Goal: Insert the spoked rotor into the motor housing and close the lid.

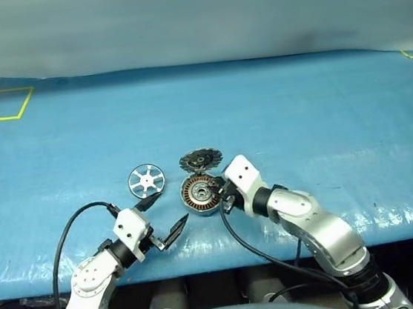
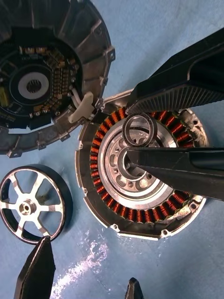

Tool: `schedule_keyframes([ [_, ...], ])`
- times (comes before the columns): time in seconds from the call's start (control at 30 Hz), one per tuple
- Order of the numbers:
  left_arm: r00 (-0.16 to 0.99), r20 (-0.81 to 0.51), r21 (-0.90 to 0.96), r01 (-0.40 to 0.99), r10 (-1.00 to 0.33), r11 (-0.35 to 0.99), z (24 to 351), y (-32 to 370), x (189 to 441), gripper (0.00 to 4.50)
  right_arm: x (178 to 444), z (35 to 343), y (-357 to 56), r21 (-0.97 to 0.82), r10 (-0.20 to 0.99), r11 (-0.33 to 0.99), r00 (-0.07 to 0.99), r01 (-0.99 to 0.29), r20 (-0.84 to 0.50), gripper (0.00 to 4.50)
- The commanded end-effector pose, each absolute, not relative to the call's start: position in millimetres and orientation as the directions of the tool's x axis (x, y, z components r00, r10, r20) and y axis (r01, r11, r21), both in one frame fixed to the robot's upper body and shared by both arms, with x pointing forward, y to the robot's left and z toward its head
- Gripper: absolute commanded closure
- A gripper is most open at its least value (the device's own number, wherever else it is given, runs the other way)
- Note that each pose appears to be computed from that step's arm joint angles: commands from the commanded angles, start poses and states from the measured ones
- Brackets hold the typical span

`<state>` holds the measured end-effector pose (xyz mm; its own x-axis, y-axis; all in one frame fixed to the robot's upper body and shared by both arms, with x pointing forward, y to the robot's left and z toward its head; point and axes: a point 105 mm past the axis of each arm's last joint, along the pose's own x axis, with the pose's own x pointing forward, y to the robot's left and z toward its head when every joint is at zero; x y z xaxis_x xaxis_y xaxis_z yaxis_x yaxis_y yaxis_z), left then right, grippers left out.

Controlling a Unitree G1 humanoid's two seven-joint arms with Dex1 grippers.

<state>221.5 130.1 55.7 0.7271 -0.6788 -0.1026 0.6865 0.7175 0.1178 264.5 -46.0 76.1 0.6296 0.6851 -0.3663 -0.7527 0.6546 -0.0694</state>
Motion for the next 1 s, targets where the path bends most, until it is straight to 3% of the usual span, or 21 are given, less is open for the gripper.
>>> schedule_keyframes([
  [0.03,0.730,-0.067,0.126,0.682,-0.680,0.720,61,129,221,0.00,263,85,-34,-0.073,0.729,0.617,0.604,-0.783,-0.322,3.80],
  [1.0,0.723,-0.063,0.100,0.691,-0.688,0.716,56,125,222,0.00,266,71,-33,-0.016,0.727,0.629,0.595,-0.778,-0.344,3.80],
])
